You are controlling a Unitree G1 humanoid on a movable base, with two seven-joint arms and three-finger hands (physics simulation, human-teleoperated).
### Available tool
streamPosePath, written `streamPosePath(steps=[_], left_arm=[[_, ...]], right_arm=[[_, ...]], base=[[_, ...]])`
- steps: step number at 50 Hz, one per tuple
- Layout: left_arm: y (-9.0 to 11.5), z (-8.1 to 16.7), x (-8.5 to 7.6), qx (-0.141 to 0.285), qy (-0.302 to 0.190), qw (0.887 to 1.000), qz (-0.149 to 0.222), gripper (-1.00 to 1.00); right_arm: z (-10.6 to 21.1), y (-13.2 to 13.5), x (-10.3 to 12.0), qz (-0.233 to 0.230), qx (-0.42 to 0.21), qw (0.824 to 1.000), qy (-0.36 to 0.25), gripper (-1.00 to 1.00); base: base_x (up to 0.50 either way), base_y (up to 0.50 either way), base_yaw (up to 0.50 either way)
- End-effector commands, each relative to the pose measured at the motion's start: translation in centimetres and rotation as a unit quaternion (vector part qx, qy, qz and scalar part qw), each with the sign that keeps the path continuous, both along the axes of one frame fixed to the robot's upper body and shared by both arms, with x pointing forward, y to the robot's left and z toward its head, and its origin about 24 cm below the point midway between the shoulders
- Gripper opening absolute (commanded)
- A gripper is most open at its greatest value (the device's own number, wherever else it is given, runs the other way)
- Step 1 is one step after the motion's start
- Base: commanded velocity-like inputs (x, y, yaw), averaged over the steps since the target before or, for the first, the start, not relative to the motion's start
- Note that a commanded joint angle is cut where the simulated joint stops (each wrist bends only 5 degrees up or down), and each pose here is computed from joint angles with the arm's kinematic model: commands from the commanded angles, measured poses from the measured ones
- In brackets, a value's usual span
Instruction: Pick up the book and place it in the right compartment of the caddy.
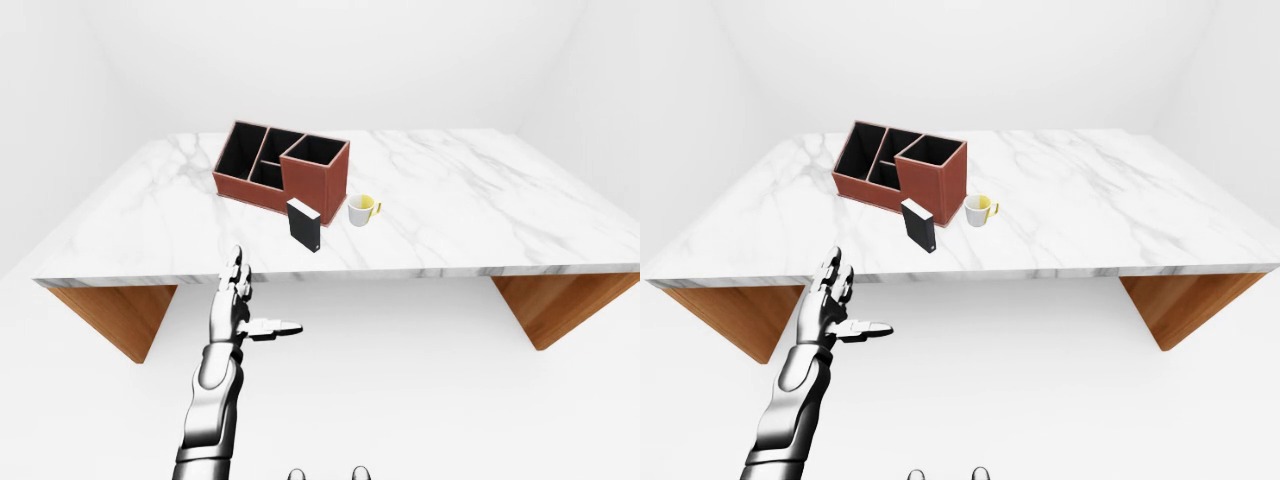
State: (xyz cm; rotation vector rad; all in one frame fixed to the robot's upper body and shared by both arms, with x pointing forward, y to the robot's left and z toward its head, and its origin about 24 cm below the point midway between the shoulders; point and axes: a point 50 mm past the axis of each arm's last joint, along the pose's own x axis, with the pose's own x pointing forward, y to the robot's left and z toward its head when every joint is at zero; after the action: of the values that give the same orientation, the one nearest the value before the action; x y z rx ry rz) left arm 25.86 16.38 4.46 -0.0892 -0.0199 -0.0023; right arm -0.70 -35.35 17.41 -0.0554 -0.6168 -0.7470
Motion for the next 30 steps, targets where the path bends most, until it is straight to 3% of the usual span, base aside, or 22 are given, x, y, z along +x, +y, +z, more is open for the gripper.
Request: streamPosePath(steps=[1,8,17,25,30], left_arm=[[0.0,0.2,-0.1,-0.001,-0.007,1.000,-0.002,1.00],[0.3,1.5,-1.4,0.015,-0.054,0.998,0.017,1.00],[0.3,2.1,-1.8,0.015,-0.064,0.998,0.021,1.00],[0.7,4.5,-2.0,0.016,-0.093,0.995,0.044,1.00],[0.9,6.0,-2.4,0.054,-0.122,0.988,0.076,1.00]], right_arm=[[-0.1,0.0,-0.1,0.003,0.001,1.000,0.002,1.00],[0.1,0.1,-0.2,0.004,-0.002,1.000,0.000,1.00],[0.2,0.0,-0.2,0.005,-0.003,1.000,-0.002,1.00],[0.2,0.0,-0.2,0.007,-0.003,1.000,-0.003,1.00],[0.0,0.0,-0.1,0.010,-0.003,1.000,-0.001,1.00]], base=[[0.00,0.00,0.00],[0.00,0.00,0.00],[0.00,0.00,0.00],[0.00,0.00,0.00],[0.00,0.00,0.00]])
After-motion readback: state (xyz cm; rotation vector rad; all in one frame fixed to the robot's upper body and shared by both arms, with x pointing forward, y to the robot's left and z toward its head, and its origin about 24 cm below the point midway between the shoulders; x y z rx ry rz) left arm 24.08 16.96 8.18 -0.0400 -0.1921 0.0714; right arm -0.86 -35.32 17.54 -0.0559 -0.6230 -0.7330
